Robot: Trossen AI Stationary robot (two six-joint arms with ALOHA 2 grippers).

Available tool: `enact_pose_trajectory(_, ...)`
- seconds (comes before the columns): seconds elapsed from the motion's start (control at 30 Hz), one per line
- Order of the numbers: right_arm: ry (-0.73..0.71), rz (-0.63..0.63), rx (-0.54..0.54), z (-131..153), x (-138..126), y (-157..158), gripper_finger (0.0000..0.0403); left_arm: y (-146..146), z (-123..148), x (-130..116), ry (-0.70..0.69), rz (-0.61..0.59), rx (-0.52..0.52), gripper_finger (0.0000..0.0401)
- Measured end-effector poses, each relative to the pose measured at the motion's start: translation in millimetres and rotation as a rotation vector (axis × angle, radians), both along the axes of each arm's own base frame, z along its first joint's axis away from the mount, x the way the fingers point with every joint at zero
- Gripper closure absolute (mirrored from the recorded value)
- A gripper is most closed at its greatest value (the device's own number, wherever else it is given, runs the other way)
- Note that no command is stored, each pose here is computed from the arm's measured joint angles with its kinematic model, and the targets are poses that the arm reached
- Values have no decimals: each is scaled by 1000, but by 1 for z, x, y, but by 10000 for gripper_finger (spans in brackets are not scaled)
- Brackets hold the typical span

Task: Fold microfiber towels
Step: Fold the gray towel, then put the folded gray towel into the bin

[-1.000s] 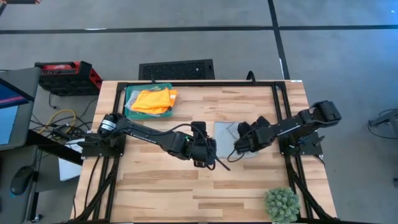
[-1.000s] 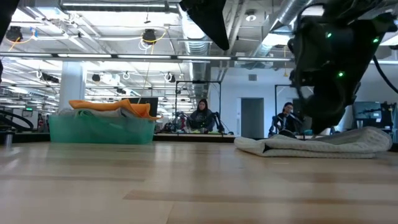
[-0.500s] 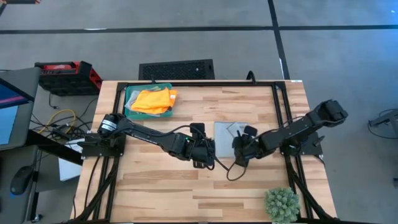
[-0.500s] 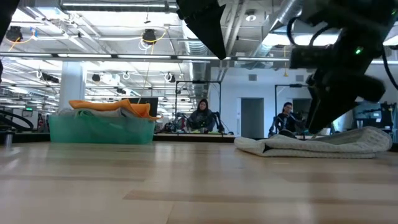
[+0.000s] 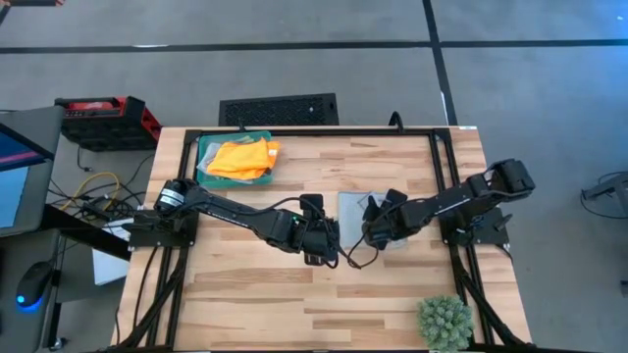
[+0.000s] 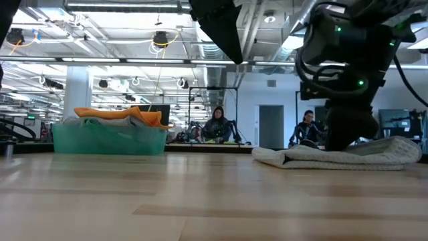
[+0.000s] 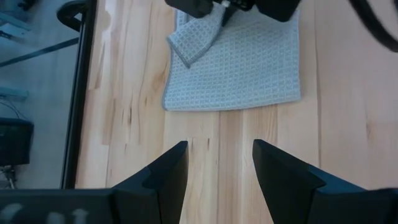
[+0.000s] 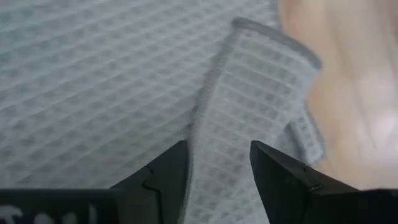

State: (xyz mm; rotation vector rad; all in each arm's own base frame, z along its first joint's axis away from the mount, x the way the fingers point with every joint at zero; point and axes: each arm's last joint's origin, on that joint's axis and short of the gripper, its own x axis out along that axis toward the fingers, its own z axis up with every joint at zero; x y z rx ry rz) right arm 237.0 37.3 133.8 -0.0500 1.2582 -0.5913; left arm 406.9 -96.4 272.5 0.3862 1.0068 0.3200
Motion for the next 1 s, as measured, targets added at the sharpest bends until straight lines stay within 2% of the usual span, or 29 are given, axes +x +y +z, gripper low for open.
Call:
enact_pose_trajectory(0.23,42,-167,-120,3,-16,-6,203,0,0,0,4,1,1,227)
enact_pose_trajectory(0.37,67,-280,-149,5,-25,-8,203,0,0,0,3,3,0,227)
enact_pose_trajectory(0.43,65,-297,-152,5,-27,-6,203,0,0,0,-1,9,-4,227)
enact_pose_trajectory(0.7,-78,-156,-65,32,-30,31,203,-2,-6,8,-22,-48,-36,227)
enact_pose_trajectory(0.9,-197,-18,21,57,-42,60,203,-6,-51,24,42,-215,-43,227)
enact_pose_trajectory(1.0,-256,35,66,65,-49,70,203,-9,-67,38,18,-286,-29,227)
